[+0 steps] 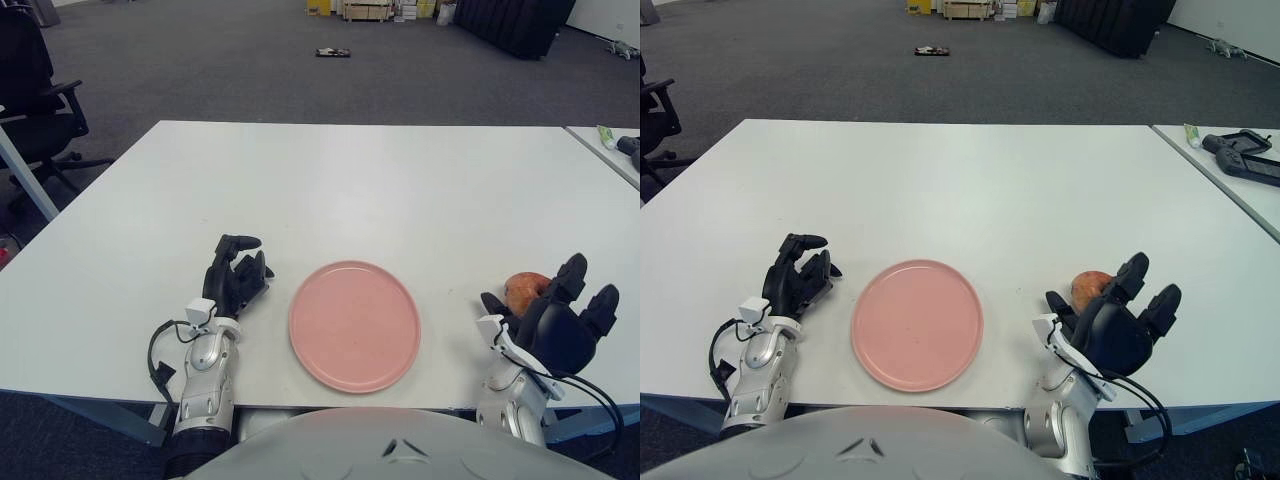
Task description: Put the apple into the plate.
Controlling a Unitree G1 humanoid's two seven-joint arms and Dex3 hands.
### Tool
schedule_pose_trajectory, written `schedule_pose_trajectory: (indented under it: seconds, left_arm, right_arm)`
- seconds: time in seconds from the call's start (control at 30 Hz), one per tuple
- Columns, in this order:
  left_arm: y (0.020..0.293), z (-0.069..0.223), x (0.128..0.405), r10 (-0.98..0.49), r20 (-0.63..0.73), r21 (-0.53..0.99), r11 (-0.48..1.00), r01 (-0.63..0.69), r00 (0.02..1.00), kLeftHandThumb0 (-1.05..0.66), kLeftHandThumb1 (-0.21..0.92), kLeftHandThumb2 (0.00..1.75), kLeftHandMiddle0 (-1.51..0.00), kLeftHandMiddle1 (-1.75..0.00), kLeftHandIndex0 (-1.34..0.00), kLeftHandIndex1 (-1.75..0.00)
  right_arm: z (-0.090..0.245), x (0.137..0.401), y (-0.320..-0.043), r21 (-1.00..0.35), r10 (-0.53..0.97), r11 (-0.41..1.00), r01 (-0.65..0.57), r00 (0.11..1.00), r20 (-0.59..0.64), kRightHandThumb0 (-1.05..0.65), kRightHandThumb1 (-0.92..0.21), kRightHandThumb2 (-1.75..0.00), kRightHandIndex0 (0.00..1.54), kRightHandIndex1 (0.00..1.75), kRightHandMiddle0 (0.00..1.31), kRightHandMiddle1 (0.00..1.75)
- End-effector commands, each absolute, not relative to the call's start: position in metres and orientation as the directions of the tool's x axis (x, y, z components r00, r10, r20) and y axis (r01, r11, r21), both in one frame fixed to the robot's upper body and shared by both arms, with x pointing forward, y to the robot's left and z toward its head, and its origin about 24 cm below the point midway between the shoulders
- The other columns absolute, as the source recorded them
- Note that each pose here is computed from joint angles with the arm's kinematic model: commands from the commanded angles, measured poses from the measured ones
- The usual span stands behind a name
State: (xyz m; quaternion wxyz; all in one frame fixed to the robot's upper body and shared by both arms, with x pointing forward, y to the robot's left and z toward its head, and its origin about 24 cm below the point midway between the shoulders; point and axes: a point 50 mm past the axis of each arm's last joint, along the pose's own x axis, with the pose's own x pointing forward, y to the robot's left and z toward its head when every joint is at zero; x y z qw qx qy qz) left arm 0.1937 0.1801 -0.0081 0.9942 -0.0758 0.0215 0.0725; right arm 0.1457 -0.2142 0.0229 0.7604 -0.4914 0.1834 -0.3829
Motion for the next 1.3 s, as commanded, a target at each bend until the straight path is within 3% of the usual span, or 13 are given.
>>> schedule_pose_trajectory:
  seconds: [0.0, 0.3, 0.93, 1.27]
  left_arm:
    - [0.181, -0.009, 0.194, 0.136, -0.065, -0.142, 0.979, -0.144, 0.989, -0.38, 0.71, 0.82, -0.73, -1.75, -0.32, -1.75]
    - [0.180, -0.009, 0.194, 0.138, -0.070, -0.137, 0.980, -0.147, 0.988, -0.38, 0.71, 0.82, -0.72, -1.75, -0.32, -1.75]
    - [0.179, -0.009, 0.193, 0.145, -0.068, -0.144, 0.978, -0.153, 0.987, -0.37, 0.72, 0.81, -0.71, -1.75, -0.31, -1.75]
    - [0.180, -0.010, 0.192, 0.146, -0.067, -0.142, 0.978, -0.154, 0.987, -0.38, 0.72, 0.81, -0.72, -1.75, -0.32, -1.75]
  right_arm:
    - [0.028, 0.151, -0.217, -0.888, -0.758, 0.266, 0.374, 0.650, 0.047, -0.82, -0.53, -0.41, 0.00, 0.00, 0.00, 0.00]
    - [0.022, 0.153, -0.226, -0.889, -0.733, 0.338, 0.308, 0.678, -0.044, -0.84, -0.52, -0.52, 0.00, 0.00, 0.00, 0.00]
    - [0.002, 0.167, -0.229, -0.882, -0.693, 0.424, 0.205, 0.701, -0.170, -0.84, -0.64, -0.47, 0.00, 0.00, 0.00, 0.00]
    - [-0.002, 0.176, -0.232, -0.887, -0.693, 0.418, 0.194, 0.700, -0.173, -0.84, -0.69, -0.46, 0.00, 0.00, 0.00, 0.00]
